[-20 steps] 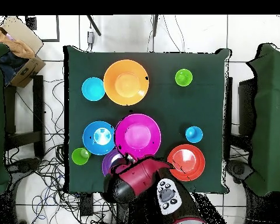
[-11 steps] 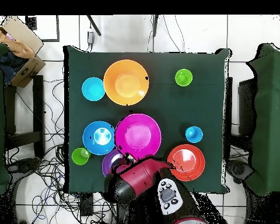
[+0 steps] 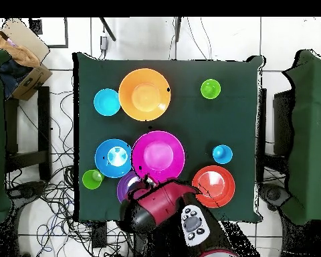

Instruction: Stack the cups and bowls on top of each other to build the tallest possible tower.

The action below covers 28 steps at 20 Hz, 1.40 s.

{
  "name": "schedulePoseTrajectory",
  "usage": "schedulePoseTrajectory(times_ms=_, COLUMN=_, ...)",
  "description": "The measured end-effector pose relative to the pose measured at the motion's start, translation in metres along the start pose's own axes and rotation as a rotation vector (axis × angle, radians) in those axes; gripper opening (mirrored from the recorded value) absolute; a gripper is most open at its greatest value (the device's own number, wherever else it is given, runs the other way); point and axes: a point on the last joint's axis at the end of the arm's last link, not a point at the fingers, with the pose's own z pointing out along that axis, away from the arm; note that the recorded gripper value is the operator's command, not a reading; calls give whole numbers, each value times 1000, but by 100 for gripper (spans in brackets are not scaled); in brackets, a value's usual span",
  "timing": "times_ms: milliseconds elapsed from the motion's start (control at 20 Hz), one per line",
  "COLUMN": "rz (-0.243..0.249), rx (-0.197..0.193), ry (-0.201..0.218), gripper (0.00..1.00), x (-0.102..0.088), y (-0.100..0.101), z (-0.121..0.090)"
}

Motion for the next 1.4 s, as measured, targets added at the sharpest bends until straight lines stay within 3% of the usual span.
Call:
schedulePoseTrajectory(times_ms=700, rz=34, rx=-16, ry=4, gripper=100, x=11, y=-7, z=6)
schedulePoseTrajectory(times_ms=900, rz=63, rx=-14, ry=-13, gripper=100, x=6, y=-16, z=-7)
schedulePoseTrajectory(times_ms=1000, rz=105, rx=-13, ry=-11, gripper=100, x=1, y=-25, z=-20)
schedulePoseTrajectory(times_ms=1050, rz=176, rx=-9, ry=8, gripper=100, x=-5, y=-40, z=-42)
schedulePoseTrajectory(times_ms=1150, rz=222, rx=-7, ry=24, gripper=100, x=-9, y=-50, z=-57)
schedulePoseTrajectory(times_ms=1200, rz=294, rx=-6, ry=58, gripper=100, x=-17, y=-67, z=-84)
schedulePoseTrajectory(times_ms=1400, rz=376, rx=-15, ry=109, gripper=100, x=-30, y=-89, z=-132)
